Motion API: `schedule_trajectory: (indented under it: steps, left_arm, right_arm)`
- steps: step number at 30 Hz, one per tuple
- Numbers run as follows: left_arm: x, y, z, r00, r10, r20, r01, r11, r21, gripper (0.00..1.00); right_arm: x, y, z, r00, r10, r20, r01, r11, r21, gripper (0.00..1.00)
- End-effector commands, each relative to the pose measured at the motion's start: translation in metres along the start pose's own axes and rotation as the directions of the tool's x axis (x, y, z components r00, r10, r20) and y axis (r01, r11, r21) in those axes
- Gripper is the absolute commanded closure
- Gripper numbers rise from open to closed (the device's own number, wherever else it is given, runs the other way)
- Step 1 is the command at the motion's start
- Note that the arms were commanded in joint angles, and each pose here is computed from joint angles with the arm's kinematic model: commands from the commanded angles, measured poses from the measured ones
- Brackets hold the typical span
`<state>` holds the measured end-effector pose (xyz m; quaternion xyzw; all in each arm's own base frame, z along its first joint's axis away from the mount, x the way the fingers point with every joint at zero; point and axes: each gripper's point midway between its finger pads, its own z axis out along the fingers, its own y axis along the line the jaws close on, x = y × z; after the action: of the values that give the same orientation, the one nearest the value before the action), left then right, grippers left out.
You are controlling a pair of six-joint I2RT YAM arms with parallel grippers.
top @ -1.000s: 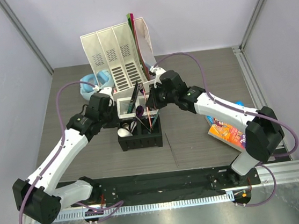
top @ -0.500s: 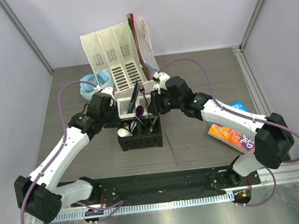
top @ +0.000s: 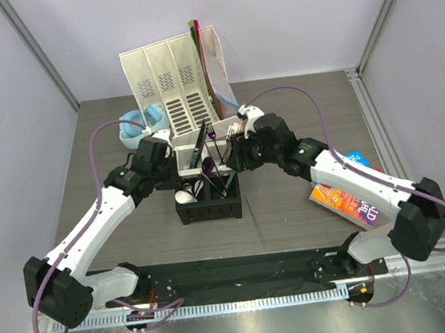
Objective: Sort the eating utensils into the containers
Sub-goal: Place the chopstick in the storage box.
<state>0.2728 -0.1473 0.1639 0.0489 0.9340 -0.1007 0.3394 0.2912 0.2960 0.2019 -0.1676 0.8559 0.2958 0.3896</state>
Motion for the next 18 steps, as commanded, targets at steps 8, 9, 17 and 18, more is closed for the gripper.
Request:
schedule_trajectory:
  steps: [8,9,17,18]
  left_arm:
    - [-0.02,-0.012,0.011,0.999,-0.005,0.044,0.004,1.0,0.03,0.75]
    - [-0.02,-0.013,0.012,0.999,-0.007,0.041,0.006,0.999,0.035,0.75]
    - [-0.017,-0.013,0.018,1.0,-0.007,0.024,0.006,1.0,0.027,0.75]
    - [-0.016,-0.008,0.017,1.0,-0.003,0.025,0.003,1.0,0.004,0.75]
  right_arm:
    - [0.062,-0.056,-0.096,0.976,0.155,-0.153,-0.106,0.952,0.288,0.48]
    - [0.078,-0.053,-0.093,0.959,0.169,-0.226,-0.104,0.956,0.274,0.49]
    - [0.132,-0.044,-0.063,0.875,0.21,-0.435,-0.135,0.971,0.196,0.51]
    - [0.138,-0.049,-0.058,0.863,0.195,-0.467,-0.112,0.974,0.199,0.51]
